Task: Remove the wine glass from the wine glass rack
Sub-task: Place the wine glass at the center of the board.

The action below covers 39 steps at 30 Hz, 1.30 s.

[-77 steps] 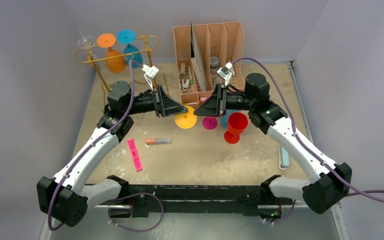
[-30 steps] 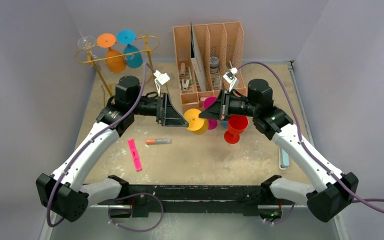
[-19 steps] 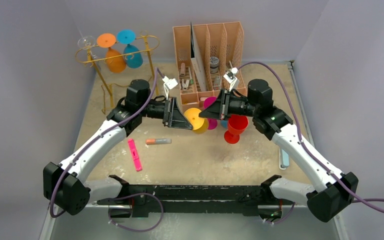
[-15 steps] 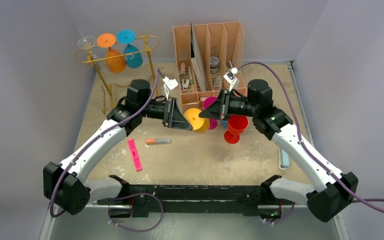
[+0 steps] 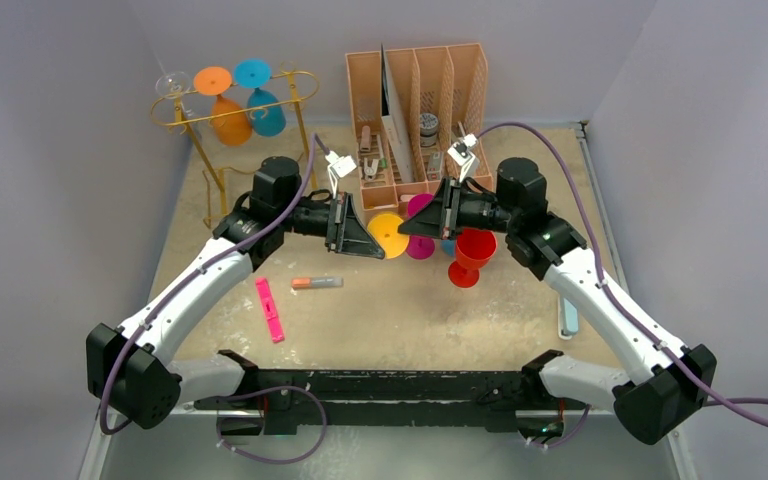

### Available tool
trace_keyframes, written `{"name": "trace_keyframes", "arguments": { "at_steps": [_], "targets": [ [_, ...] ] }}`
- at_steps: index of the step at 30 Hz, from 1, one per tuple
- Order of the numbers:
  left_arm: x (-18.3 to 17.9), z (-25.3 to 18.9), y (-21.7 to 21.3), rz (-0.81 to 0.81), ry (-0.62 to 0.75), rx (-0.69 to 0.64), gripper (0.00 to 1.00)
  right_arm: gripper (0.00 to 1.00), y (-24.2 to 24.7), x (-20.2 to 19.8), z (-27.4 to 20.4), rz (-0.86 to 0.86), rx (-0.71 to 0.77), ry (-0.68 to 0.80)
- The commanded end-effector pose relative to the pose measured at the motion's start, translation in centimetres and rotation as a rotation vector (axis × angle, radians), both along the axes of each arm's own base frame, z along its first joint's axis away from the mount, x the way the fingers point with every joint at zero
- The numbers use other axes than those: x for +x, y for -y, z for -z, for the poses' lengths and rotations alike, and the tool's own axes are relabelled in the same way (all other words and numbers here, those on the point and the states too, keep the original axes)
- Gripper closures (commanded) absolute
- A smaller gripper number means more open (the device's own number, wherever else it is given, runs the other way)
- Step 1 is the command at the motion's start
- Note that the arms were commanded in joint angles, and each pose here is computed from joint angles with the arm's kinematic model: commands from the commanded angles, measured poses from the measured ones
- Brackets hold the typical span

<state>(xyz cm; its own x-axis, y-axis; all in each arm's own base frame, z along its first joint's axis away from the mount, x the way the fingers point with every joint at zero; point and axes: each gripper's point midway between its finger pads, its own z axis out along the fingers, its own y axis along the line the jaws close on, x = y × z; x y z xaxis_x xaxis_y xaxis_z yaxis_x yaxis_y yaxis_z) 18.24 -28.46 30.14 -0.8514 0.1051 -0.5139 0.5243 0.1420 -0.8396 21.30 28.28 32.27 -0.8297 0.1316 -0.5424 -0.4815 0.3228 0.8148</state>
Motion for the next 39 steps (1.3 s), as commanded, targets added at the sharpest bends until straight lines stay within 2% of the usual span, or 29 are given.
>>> {"name": "trace_keyframes", "arguments": {
  "at_steps": [1, 5, 8, 12, 14, 15, 20, 27, 31, 36, 39],
  "targets": [
    [-0.1, -2.5, 0.2, 0.021, 0.115, -0.06, 1.0, 0.97, -0.2, -0.8, -1.6, -0.045, 0.034, 0.043],
    [0.1, -3.3, 0.3, 0.009, 0.118, -0.078, 0.84, 1.0, -0.4, -1.1, -1.9, -0.078, 0.045, 0.038],
    [0.4, -3.7, 0.5, -0.005, 0.111, -0.099, 0.8, 1.0, -0.6, -1.1, -2.0, -0.078, 0.06, 0.034],
    [0.5, -3.3, 0.5, -0.015, 0.097, -0.097, 0.85, 1.0, -0.7, -0.9, -1.9, -0.07, 0.074, 0.026],
    [0.4, -3.1, 0.4, -0.013, 0.095, -0.095, 0.98, 1.0, -0.7, -1.0, -1.8, -0.071, 0.073, 0.024],
    [0.2, -3.1, 0.4, -0.009, 0.095, -0.094, 1.0, 1.0, -0.6, -1.0, -1.8, -0.07, 0.073, 0.025],
    [-0.4, -3.3, 0.1, 0.015, 0.126, -0.083, 1.0, 1.0, -0.5, -0.9, -1.9, -0.058, 0.072, 0.03],
    [-1.7, -3.8, -0.7, 0.041, 0.245, -0.096, 1.0, 0.69, -0.3, -1.1, -2.3, -0.061, 0.072, 0.054],
    [-2.4, -4.4, -1.1, 0.048, 0.285, -0.11, 1.0, 0.6, -0.4, -1.3, -2.5, -0.072, 0.079, 0.064],
    [-2.0, -4.4, -0.8, 0.044, 0.25, -0.102, 1.0, 0.61, -1.3, -1.9, -4.3, -0.158, 0.174, 0.044],
    [-1.2, -4.7, -0.3, 0.047, 0.228, -0.12, 1.0, 0.69, -1.6, -2.1, -4.9, -0.189, 0.204, 0.042]
  ]
}}
